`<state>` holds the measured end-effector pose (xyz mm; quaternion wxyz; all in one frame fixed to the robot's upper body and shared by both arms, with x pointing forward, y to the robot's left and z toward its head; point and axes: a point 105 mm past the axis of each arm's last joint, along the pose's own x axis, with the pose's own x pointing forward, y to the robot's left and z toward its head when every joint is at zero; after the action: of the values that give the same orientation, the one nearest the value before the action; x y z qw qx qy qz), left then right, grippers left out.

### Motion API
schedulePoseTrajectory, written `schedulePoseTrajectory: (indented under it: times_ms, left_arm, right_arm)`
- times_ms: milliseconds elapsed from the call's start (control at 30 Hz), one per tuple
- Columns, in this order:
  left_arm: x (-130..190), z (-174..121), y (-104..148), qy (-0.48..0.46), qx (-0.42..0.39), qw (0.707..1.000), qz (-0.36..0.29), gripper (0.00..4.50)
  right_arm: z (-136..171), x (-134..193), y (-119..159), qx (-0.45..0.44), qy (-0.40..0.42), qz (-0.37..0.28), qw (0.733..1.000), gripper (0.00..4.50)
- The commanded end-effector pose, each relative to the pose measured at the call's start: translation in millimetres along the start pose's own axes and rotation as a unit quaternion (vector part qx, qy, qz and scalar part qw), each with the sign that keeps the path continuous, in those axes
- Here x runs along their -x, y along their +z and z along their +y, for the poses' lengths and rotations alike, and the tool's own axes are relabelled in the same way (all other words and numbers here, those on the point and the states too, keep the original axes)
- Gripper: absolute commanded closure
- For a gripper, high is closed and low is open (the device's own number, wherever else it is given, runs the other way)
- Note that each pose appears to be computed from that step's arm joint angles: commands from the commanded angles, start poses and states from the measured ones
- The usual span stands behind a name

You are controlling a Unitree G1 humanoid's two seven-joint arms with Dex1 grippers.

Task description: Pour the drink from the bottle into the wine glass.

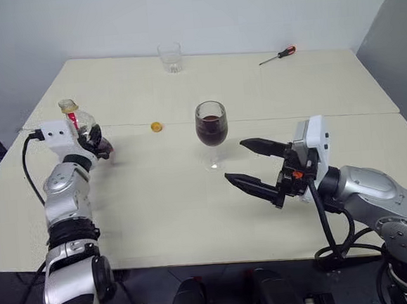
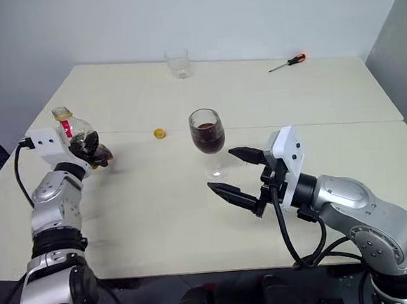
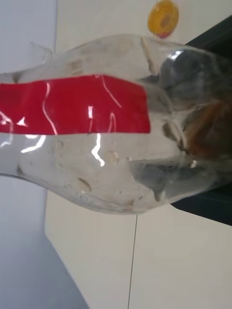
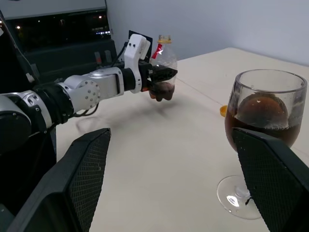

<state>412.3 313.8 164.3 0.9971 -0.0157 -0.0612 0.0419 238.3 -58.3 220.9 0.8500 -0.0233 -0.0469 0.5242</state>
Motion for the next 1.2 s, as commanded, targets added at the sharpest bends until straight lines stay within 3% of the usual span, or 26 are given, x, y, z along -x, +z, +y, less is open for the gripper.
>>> schedulePoseTrajectory:
  times_ms: [33,533,867,1200]
  left_arm:
    - [-9,-11,24,-0.014,0.000,0.999,-0.051,3.22]
    - [-14,-17,4,-0.022,-0.018,0.999,-0.022,3.22]
    - [-14,-17,5,-0.018,-0.027,0.999,-0.021,0.03]
    - [6,-8,8,-0.015,-0.012,1.000,-0.016,0.03]
  right_arm:
    - [-1,-1,9,0.020,-0.008,-0.021,1.000,0.23]
    - [-9,-6,11,0.012,-0.032,-0.033,0.999,0.23]
    - [-13,-8,12,0.012,-0.038,-0.031,0.999,0.23]
    - [-3,3,-2,0.024,-0.024,0.001,0.999,0.23]
